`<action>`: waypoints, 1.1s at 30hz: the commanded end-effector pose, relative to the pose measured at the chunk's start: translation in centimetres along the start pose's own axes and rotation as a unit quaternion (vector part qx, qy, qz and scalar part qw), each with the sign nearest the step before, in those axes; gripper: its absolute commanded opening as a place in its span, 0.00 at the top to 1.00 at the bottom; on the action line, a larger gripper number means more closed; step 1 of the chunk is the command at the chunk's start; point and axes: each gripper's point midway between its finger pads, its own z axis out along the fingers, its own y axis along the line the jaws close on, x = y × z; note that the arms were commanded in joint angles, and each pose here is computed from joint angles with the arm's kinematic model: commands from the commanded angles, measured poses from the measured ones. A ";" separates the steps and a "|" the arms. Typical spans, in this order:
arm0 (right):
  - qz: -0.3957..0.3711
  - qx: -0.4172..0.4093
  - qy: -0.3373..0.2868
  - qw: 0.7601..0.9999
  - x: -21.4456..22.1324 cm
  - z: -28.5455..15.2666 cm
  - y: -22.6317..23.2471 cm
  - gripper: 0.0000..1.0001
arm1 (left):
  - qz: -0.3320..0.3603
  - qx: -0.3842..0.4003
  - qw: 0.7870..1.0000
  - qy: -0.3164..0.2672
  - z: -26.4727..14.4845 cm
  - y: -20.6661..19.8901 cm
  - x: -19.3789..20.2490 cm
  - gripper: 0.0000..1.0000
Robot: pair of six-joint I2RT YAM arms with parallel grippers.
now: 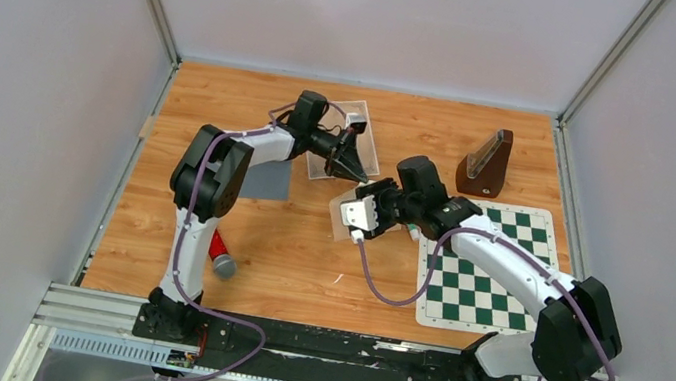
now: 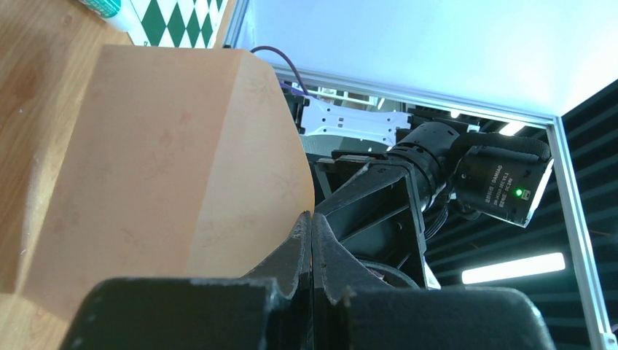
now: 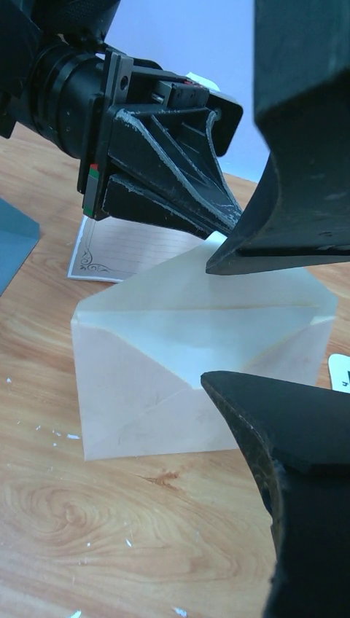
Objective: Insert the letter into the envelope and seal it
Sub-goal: Pick up the envelope from the center of the board.
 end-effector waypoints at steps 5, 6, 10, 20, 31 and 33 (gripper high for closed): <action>-0.002 0.019 0.014 1.000 0.9 1.0 -0.6 0.48 | -0.012 0.006 1.000 0.015 0.0 -0.3 0.7 1.00; -0.002 0.020 0.015 1.000 0.9 0.9 -0.6 0.48 | -0.014 0.006 1.000 0.016 0.0 -0.3 0.7 1.00; 0.003 0.015 0.024 1.000 1.4 1.0 0.1 0.48 | -0.015 0.006 1.000 0.016 0.0 -0.3 0.8 1.00; 0.035 0.025 0.051 0.998 2.9 1.4 1.1 0.48 | -0.024 0.005 1.000 0.017 -0.1 -0.2 1.5 1.00; 0.235 0.065 0.014 0.970 1.4 -2.6 -1.5 0.48 | -0.004 0.007 1.000 0.017 -0.1 -0.9 1.5 1.00; 0.339 0.058 -0.033 0.938 -0.5 -5.0 -3.0 0.48 | 0.012 0.008 1.000 0.017 -0.2 -1.7 1.7 1.00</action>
